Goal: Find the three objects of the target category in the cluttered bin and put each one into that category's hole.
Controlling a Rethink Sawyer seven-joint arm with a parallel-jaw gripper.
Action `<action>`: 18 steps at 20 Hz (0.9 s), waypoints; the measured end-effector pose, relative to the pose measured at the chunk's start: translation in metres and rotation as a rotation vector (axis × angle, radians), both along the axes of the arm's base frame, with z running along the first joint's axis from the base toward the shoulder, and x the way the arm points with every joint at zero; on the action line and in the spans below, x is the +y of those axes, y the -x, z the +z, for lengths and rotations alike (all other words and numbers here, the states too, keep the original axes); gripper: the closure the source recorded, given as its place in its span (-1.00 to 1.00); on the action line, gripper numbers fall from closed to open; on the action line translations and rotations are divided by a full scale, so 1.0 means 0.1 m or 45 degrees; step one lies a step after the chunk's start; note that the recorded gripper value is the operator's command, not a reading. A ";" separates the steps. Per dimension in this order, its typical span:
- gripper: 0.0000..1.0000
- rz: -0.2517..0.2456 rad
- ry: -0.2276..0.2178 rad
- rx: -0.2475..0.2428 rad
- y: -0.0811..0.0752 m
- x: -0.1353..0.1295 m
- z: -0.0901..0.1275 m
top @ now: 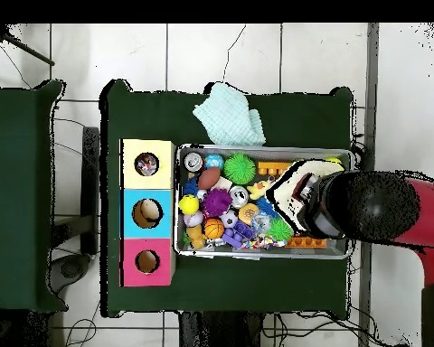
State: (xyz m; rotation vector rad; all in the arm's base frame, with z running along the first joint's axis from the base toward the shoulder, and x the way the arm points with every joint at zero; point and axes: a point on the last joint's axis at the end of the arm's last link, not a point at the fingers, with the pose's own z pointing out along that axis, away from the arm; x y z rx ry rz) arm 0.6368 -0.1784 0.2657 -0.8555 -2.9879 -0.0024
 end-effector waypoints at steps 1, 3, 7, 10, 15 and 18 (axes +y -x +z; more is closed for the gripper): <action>1.00 0.000 -0.005 0.004 0.00 0.00 -0.02; 1.00 -0.001 -0.018 0.015 0.01 0.00 -0.09; 1.00 -0.006 -0.043 0.029 0.02 -0.02 -0.24; 1.00 -0.017 -0.069 0.029 0.02 -0.06 -0.42; 1.00 -0.030 -0.090 0.021 0.05 -0.15 -0.66; 1.00 -0.033 -0.093 0.027 0.08 -0.21 -0.78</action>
